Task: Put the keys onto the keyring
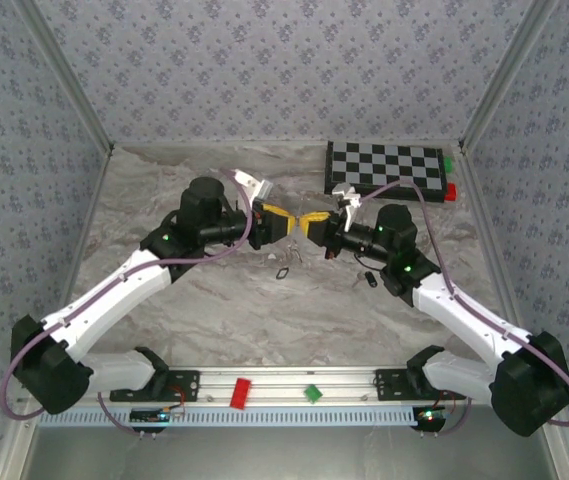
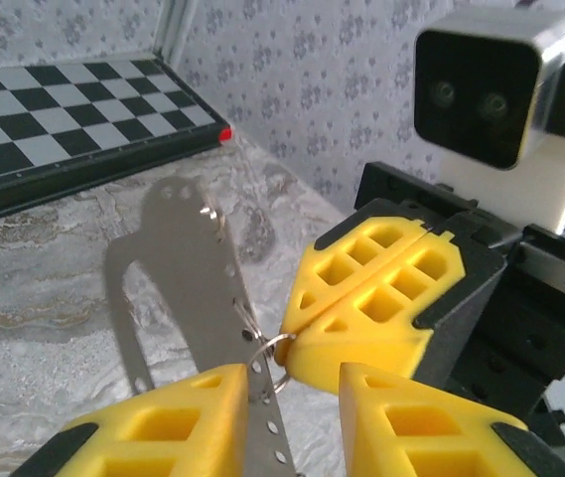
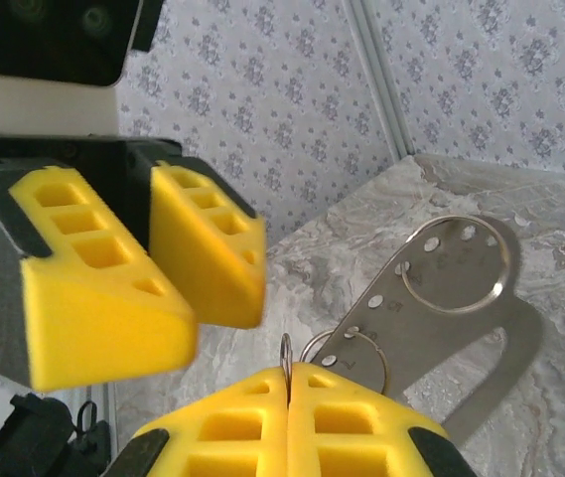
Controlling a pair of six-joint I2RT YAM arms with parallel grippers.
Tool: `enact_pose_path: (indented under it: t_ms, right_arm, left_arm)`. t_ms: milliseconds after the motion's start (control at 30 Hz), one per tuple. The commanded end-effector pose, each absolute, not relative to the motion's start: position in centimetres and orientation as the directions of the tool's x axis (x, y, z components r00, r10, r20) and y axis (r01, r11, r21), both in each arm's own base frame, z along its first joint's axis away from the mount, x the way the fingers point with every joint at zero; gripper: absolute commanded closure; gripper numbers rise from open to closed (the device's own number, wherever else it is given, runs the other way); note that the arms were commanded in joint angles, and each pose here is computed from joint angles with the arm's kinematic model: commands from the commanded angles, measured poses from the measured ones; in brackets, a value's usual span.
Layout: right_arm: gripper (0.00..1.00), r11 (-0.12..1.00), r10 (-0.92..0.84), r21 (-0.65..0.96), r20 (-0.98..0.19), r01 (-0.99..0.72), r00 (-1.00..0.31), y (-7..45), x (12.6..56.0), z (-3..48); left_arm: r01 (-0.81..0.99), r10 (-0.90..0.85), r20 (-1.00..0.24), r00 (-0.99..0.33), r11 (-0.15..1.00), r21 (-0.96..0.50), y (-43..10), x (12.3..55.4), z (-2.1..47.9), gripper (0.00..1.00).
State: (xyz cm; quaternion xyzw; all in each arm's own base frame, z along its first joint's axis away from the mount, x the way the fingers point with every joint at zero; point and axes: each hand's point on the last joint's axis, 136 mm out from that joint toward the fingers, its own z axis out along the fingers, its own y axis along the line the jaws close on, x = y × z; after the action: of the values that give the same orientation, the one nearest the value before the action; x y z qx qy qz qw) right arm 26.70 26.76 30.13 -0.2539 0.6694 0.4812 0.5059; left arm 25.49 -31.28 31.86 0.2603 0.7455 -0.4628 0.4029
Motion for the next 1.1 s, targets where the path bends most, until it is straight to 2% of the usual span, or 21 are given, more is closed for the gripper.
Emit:
enact_pose_path:
  t_ms: [0, 100, 300, 400, 700, 1067]
  right_arm:
    - [1.00, 0.368, 0.271, 0.412, -0.905, -0.834, -0.328, 26.1, 26.6, 33.0]
    - [1.00, 0.362, 0.327, 0.435, -0.887, -0.824, -0.325, 25.5, 26.9, 33.6]
    - [1.00, 0.297, 0.401, 0.472, -0.851, -0.830, -0.340, 25.3, 26.6, 35.0]
    - [1.00, 0.275, 0.417, 0.478, -0.841, -0.834, -0.344, 25.4, 26.4, 35.4]
    - [1.00, 0.241, 0.429, 0.471, -0.836, -0.848, -0.343, 25.4, 26.0, 36.0]
    - [1.00, 0.221, 0.434, 0.474, -0.830, -0.852, -0.350, 25.6, 26.1, 36.1]
  left_arm:
    - [0.764, -0.159, -0.864, -0.478, 0.410, -0.498, -30.2, 25.9, 36.2, 0.69]
    - [0.755, -0.221, -0.847, -0.483, 0.386, -0.531, -29.7, 25.8, 36.6, 0.65]
    - [0.751, -0.262, -0.818, -0.512, 0.326, -0.575, -30.1, 25.8, 36.4, 0.64]
    - [0.760, -0.269, -0.801, -0.535, 0.260, -0.595, -30.8, 25.5, 36.8, 0.64]
    - [0.755, -0.284, -0.754, -0.592, 0.133, -0.643, -32.0, 25.2, 37.7, 0.64]
    - [0.755, -0.258, -0.740, -0.621, 0.058, -0.653, -32.6, 24.4, 37.7, 0.64]
